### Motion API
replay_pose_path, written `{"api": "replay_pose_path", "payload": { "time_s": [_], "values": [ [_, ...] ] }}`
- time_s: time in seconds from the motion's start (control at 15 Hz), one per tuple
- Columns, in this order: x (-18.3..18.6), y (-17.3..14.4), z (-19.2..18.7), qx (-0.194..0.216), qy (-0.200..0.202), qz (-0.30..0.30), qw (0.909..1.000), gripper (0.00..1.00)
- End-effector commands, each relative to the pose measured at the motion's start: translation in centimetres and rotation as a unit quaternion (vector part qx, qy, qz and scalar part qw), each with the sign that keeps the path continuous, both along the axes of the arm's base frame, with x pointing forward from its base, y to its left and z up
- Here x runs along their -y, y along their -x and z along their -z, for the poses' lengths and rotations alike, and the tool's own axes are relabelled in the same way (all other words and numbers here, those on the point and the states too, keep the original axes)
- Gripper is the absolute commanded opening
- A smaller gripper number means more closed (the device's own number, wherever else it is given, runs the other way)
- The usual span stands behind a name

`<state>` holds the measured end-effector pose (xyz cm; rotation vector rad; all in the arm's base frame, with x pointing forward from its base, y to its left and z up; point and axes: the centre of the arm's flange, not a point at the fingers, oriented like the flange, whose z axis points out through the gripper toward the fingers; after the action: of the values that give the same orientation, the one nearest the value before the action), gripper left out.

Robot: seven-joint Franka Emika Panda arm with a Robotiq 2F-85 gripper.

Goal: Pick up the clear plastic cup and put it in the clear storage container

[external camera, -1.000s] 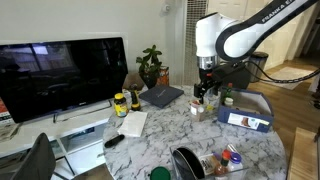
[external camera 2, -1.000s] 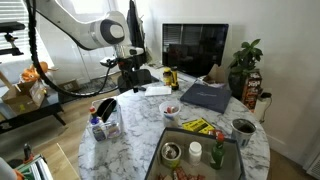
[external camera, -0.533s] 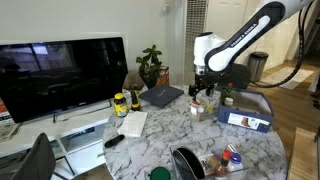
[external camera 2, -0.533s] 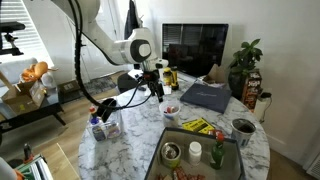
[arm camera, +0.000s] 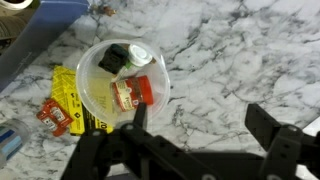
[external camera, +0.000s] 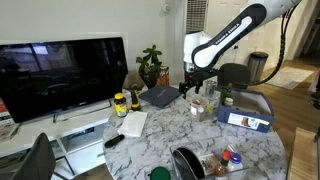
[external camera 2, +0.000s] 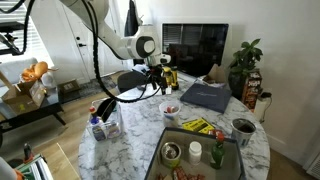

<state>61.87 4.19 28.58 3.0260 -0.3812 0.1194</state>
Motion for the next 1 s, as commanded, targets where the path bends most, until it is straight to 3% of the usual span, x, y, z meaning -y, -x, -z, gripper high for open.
{"api": "replay_pose_path", "payload": {
  "time_s": [0.0, 0.2, 0.53, 0.6, 0.67, 0.8, 0.87, 0.93],
  "values": [
    [-0.3, -1.3, 0.7, -0.01, 0.025, -0.008, 0.9996, 1.0],
    [0.5, -1.9, 1.9, -0.021, 0.05, -0.008, 0.9985, 1.0],
    [-0.8, -2.0, 4.0, -0.054, 0.051, -0.018, 0.997, 0.99],
    [-1.2, -2.0, 4.3, -0.059, 0.049, -0.021, 0.9968, 0.93],
    [-1.7, -2.0, 4.4, -0.063, 0.05, -0.026, 0.9964, 0.75],
    [-2.2, -2.0, 4.9, -0.068, 0.053, -0.03, 0.9959, 0.6],
    [-2.1, -2.0, 5.3, -0.07, 0.054, -0.029, 0.9956, 0.54],
    [-1.9, -2.1, 5.5, -0.071, 0.055, -0.029, 0.9955, 0.58]
  ]
}}
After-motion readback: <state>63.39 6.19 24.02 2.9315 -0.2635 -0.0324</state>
